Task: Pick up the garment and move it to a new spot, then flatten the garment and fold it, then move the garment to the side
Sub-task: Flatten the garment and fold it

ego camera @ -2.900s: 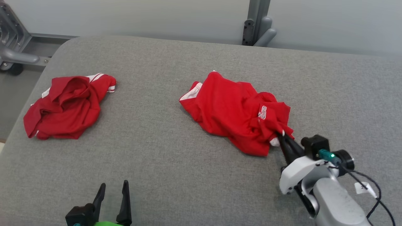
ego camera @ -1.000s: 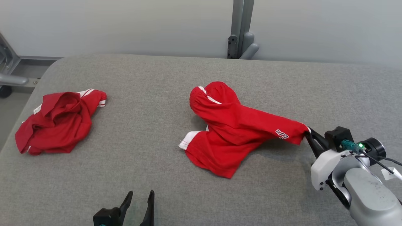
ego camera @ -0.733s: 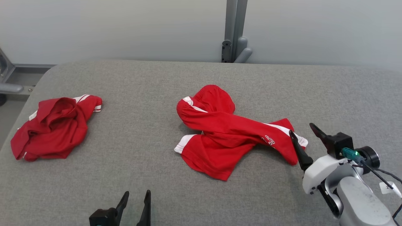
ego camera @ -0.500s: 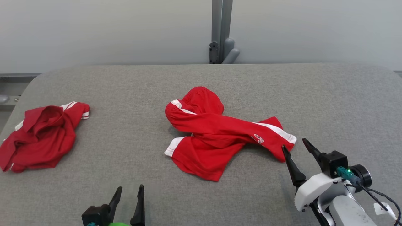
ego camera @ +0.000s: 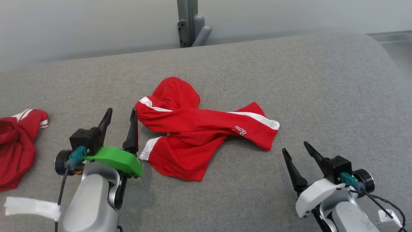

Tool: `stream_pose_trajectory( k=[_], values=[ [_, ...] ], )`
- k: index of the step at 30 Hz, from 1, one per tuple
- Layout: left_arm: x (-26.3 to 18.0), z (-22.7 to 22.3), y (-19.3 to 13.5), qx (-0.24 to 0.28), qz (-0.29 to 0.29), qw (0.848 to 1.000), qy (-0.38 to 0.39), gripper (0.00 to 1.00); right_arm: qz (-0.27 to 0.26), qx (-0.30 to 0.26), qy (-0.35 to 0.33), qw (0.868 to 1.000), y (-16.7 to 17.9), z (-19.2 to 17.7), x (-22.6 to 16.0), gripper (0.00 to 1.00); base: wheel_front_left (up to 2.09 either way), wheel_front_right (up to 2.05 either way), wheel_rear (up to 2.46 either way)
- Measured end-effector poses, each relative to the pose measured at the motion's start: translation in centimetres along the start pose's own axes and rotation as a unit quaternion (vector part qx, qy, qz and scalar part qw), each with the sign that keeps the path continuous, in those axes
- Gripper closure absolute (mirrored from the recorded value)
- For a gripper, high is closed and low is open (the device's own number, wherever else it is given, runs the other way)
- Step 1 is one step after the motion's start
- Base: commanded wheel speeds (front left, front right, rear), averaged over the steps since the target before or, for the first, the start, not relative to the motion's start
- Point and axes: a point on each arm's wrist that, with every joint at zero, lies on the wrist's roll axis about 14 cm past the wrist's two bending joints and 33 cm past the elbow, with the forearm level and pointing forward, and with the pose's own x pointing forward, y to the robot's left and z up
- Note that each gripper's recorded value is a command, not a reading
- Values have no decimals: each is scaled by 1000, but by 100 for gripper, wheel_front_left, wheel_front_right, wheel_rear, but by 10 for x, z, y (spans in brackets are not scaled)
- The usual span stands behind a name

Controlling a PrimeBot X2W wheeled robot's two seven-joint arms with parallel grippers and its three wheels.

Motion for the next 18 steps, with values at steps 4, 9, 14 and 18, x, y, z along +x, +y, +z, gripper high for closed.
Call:
stream_pose_trajectory(
  k=[4,9,14,18],
  values=[
    [44,-11,-15,-1,-34,999,30,0,-21,6,12,1000,-13,-8,1,0,0,0,0],
    [64,-39,-27,-15,-60,994,85,0,-40,14,26,999,-23,-19,-3,0,0,0,0],
    [67,-71,-13,-8,-53,988,147,0,-54,18,38,998,-31,-27,-6,0,0,0,0],
    [60,-91,-13,-6,-54,982,183,0,-56,23,41,997,-29,-30,-4,0,0,0,0]
  ],
)
